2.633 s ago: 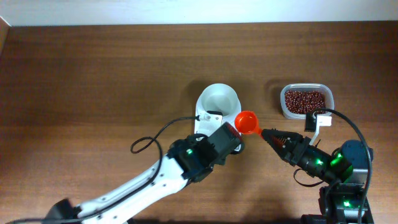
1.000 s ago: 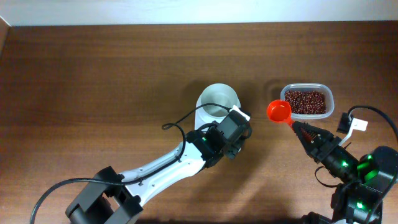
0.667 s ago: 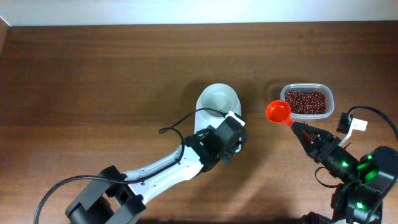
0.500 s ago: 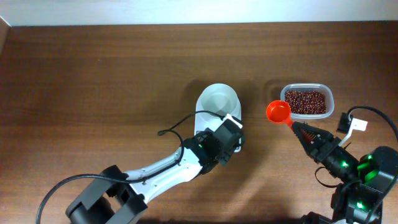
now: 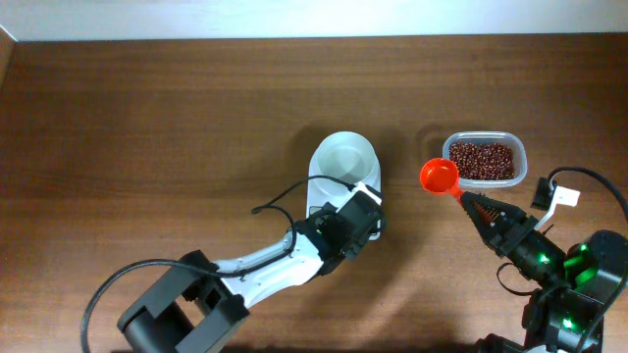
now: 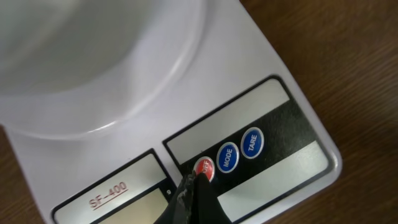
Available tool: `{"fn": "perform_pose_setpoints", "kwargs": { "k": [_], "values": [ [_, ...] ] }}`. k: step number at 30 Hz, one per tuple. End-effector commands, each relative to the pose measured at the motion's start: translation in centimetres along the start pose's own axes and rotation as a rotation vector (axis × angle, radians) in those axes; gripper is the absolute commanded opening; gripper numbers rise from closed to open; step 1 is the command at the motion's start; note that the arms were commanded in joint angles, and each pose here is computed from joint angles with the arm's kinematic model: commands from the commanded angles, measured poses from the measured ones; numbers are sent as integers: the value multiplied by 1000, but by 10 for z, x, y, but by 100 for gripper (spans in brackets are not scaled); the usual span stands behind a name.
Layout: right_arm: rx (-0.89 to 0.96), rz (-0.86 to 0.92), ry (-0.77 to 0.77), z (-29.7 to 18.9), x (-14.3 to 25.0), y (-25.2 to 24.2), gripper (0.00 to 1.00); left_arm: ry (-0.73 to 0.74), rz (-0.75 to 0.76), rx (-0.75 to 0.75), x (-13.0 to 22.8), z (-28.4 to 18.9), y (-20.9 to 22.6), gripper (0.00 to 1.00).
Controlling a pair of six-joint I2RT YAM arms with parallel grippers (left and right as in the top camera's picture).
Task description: Scoop and weigh 50g on scale
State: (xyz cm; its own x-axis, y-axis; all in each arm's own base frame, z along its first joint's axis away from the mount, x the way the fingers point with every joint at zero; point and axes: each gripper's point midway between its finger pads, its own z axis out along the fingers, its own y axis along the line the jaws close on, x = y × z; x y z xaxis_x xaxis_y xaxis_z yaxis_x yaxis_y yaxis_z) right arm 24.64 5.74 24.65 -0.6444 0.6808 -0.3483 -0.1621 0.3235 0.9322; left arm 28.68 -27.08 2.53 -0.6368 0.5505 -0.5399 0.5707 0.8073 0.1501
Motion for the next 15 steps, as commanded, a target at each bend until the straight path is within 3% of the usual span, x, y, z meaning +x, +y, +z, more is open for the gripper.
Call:
{"fn": "perform_pose_setpoints", "kwargs": {
  "k": [1,15],
  "values": [
    [-7,-28,-3,-1,-2,5,4,27,101,29,10,8,-5,0],
    [-7,-28,-3,-1,-2,5,4,-18,123,30,0,8,-6,0]
  ]
}}
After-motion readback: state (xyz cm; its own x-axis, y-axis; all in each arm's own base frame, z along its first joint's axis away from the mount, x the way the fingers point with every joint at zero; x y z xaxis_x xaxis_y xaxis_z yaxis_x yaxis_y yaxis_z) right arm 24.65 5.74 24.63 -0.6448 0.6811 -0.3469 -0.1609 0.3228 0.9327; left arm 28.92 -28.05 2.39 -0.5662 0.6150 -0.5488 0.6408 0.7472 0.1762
